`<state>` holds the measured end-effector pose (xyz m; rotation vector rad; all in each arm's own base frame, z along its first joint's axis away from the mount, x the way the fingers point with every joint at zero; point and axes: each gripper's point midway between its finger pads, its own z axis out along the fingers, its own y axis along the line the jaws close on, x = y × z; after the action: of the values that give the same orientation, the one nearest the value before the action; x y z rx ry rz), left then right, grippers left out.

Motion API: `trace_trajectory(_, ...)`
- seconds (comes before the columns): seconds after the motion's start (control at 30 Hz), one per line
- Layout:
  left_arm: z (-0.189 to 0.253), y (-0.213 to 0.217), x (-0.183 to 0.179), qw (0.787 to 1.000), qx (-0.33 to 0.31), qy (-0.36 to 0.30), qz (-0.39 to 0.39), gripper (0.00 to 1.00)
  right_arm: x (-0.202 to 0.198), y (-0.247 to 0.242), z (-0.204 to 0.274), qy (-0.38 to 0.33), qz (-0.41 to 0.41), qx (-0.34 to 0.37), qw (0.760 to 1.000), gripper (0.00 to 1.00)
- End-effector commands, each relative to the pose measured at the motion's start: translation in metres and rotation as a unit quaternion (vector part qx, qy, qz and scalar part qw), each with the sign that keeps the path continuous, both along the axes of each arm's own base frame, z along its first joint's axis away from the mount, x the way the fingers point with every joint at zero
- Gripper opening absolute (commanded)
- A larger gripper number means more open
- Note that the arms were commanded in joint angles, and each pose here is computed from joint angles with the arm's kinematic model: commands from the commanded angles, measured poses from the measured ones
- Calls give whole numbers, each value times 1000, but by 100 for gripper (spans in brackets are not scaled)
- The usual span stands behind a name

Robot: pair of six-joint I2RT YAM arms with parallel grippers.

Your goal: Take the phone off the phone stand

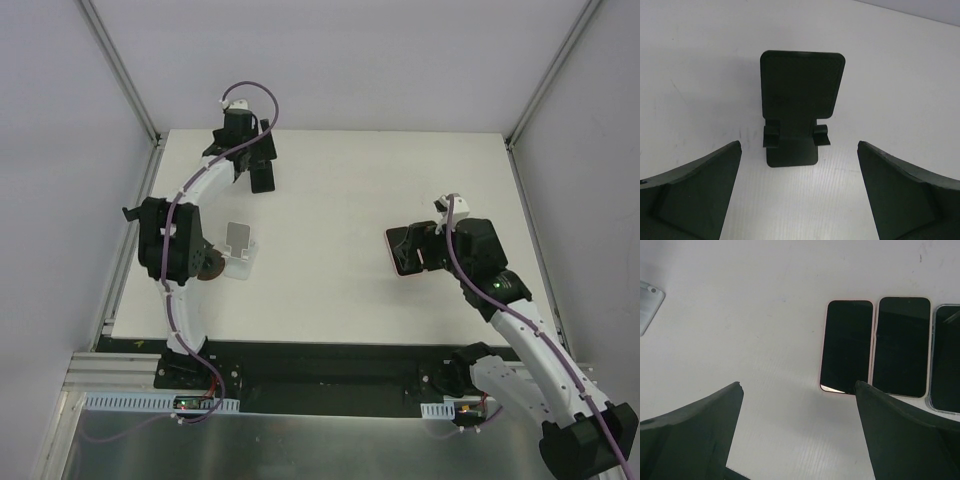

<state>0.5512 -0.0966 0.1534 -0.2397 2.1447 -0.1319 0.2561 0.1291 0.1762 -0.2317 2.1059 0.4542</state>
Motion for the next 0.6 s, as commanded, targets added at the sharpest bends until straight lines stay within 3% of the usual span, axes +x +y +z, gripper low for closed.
trace_trajectory(0.0,-2,7,31,1000,13,-8,16,99,-4,-15,4,-13,-23,-13,1000,96)
trace_trajectory(0.13,-3,6,58,999,16,-22,23,99,-7,-23,2,-10,-34,-24,999,96)
trace_trajectory(0.43,-25,10,76,999,25,-18,39,99,-5,-32,0,-6,-44,-37,998,96)
trace_trajectory(0.57,-26,3,75,999,16,-15,25,87,-2,-33,-1,1,-45,-39,998,96)
